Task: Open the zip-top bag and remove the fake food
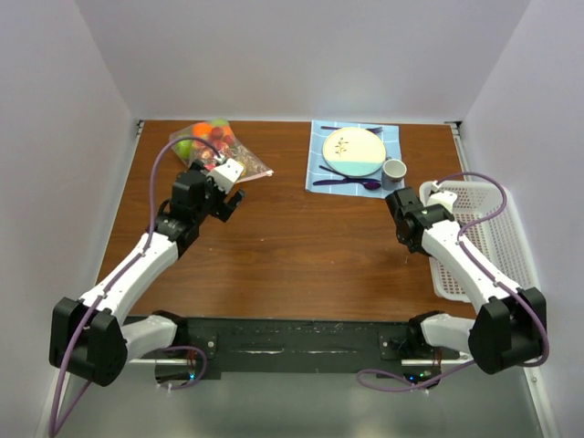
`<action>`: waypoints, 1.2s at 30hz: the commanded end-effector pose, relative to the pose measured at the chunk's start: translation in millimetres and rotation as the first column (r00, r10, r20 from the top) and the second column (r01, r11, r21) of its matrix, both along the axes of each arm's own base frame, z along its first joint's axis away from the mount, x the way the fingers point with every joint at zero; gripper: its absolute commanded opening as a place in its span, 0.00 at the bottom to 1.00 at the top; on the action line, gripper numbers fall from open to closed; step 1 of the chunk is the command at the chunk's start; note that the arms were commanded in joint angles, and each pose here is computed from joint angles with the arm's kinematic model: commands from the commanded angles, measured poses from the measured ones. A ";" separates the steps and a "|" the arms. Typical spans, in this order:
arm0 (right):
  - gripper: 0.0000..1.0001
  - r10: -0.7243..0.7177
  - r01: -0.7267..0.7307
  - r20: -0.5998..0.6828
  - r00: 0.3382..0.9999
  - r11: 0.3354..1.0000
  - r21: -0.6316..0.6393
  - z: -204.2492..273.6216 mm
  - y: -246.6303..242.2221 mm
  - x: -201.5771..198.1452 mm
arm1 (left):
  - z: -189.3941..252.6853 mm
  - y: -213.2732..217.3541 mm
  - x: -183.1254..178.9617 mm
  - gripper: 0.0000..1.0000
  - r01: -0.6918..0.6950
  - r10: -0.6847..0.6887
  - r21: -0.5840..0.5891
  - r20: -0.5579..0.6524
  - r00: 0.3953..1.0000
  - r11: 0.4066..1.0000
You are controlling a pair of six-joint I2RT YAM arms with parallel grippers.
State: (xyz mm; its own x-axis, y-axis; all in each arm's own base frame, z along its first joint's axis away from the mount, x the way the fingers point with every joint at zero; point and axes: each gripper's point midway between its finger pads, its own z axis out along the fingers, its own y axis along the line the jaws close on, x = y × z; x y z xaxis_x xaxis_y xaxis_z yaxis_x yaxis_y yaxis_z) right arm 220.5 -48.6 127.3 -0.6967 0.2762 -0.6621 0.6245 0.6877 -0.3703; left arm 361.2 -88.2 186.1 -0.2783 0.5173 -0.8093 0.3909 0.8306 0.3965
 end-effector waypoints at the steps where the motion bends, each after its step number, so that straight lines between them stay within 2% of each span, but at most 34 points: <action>1: 0.96 -0.042 0.039 0.093 0.995 0.999 0.028 9.2 2.9 16.2 | 13.1 8.7 10.8 1.00 -0.025 0.007 0.109 0.160 0.987 0.994; 6: 0.96 -0.048 0.046 0.073 0.996 0.998 0.031 8.3 0.3 17.7 | 16.1 8.7 21.0 1.00 -0.048 0.000 0.170 0.271 0.962 0.984; 11: 0.95 -0.057 0.056 0.020 0.998 0.998 0.035 -4.0 -1.6 16.6 | -2.2 12.0 41.7 1.00 -0.086 0.016 0.250 0.271 0.962 0.964; 14: 0.91 -0.031 0.032 -0.012 0.999 0.996 0.087 -15.5 7.7 19.9 | -5.1 17.6 53.0 1.00 -0.136 0.047 0.281 0.303 0.952 0.950; 19: 0.73 0.006 -0.001 -0.032 0.999 0.984 0.176 -32.7 22.2 17.1 | -0.6 19.9 64.8 1.00 -0.175 0.056 0.307 0.360 0.931 0.935; 23: 0.60 0.033 -0.033 0.002 0.999 0.971 0.235 -35.3 31.1 15.0 | -3.5 26.0 71.2 1.00 -0.218 0.071 0.355 0.384 0.921 0.909; 27: 0.39 0.073 -0.080 0.035 0.997 0.947 0.311 -39.3 45.8 12.9 | -4.3 28.1 73.8 1.00 -0.248 0.067 0.394 0.420 0.905 0.885; 30: 0.29 0.082 -0.088 0.032 0.996 0.937 0.338 -43.9 55.0 11.4 | -14.9 27.0 76.8 1.00 -0.254 0.055 0.437 0.417 0.907 0.863; 34: 0.23 0.109 -0.116 0.041 0.993 0.928 0.355 -45.2 73.8 10.0 | -20.2 33.4 83.6 1.00 -0.318 0.093 0.461 0.447 0.890 0.829; 35: 0.22 0.129 -0.136 0.045 0.991 0.922 0.363 -45.0 84.6 7.0 | -27.4 36.4 85.7 1.00 -0.337 0.094 0.495 0.452 0.887 0.801; 36: 0.21 0.138 -0.148 0.053 0.989 0.921 0.362 -44.0 89.9 6.2 | -8.7 43.8 86.7 1.00 -0.430 0.153 0.444 0.536 0.831 0.786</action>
State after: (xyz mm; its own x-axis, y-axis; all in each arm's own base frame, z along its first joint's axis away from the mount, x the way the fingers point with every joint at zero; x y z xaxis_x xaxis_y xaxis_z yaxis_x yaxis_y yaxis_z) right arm 230.3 11.2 89.0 -0.7382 0.3629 -0.5686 0.5211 0.8421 -0.1390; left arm 441.2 -59.4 140.1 -0.1672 0.8584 -0.4850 0.0712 0.5011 0.8624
